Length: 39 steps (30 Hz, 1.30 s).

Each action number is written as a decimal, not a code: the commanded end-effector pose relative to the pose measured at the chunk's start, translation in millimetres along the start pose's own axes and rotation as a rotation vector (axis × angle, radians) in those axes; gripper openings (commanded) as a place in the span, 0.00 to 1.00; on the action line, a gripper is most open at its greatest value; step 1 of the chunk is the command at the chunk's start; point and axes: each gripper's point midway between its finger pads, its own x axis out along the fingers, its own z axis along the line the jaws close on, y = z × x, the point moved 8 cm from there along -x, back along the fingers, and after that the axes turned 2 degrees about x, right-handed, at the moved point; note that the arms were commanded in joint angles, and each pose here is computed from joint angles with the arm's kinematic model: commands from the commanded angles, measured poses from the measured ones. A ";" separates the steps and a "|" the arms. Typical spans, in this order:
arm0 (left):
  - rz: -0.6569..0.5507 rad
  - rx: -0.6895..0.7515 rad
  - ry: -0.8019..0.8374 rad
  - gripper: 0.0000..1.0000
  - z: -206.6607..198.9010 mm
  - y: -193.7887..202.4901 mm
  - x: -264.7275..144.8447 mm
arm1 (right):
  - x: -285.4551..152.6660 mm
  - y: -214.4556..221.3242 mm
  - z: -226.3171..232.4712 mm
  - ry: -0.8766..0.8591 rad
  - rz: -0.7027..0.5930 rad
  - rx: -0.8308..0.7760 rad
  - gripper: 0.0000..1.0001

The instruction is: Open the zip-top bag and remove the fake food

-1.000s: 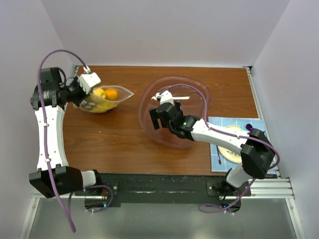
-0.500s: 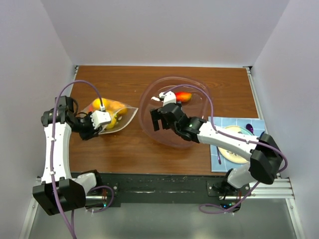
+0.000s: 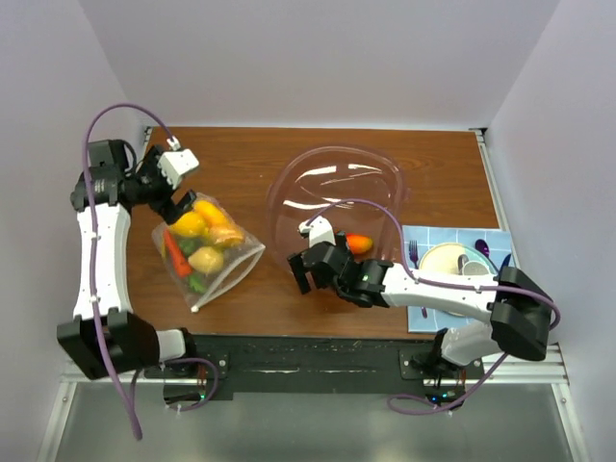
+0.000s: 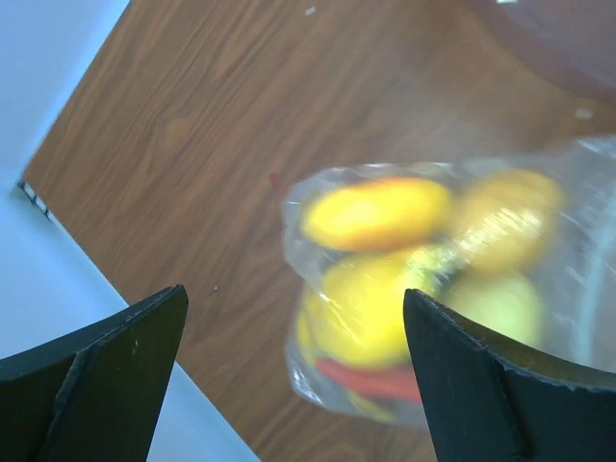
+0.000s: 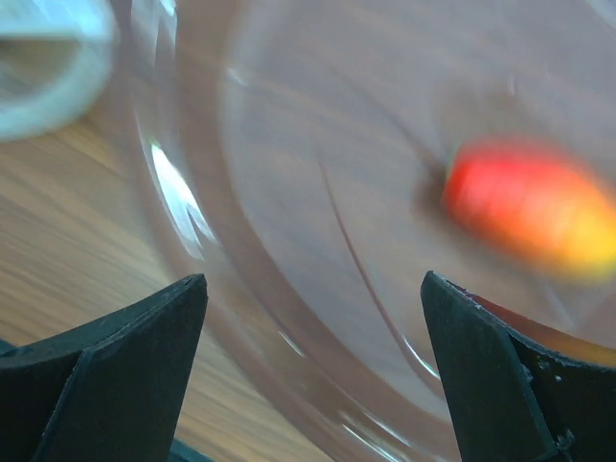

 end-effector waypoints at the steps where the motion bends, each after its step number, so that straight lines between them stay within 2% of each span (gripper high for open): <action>1: 0.027 -0.131 -0.154 0.99 47.0 21.7 45.8 | -7.3 -56.5 27.2 -0.070 -0.173 0.028 0.99; 4: 0.103 -0.196 -0.069 0.89 49.6 47.4 74.4 | 0.6 -62.3 39.8 -0.084 -0.159 0.007 0.99; 6: 0.130 -0.201 -0.055 0.84 45.8 59.4 79.2 | -0.7 -61.2 51.7 -0.119 -0.157 -0.026 0.99; 11: 0.153 -0.193 -0.065 0.87 44.3 77.6 77.1 | -9.9 -46.4 82.9 -0.226 -0.167 -0.111 0.94; 15: 0.165 -0.203 -0.063 0.88 46.6 85.6 77.6 | -14.6 -17.6 110.6 -0.345 -0.173 -0.180 0.91; 18: 0.170 -0.215 -0.043 0.88 44.3 90.8 79.9 | -14.6 -6.8 129.1 -0.451 -0.155 -0.160 0.95; 22: 0.169 -0.223 -0.021 0.87 38.9 94.3 82.7 | 6.3 10.0 146.9 -0.435 -0.089 -0.165 0.99; 27: 0.190 -0.226 -0.010 0.82 27.2 106.2 87.5 | 24.2 11.4 164.9 -0.421 -0.088 -0.159 0.99; 39: 0.223 -0.243 0.017 0.79 8.6 125.1 95.9 | 48.7 1.4 203.0 -0.466 -0.101 -0.185 0.99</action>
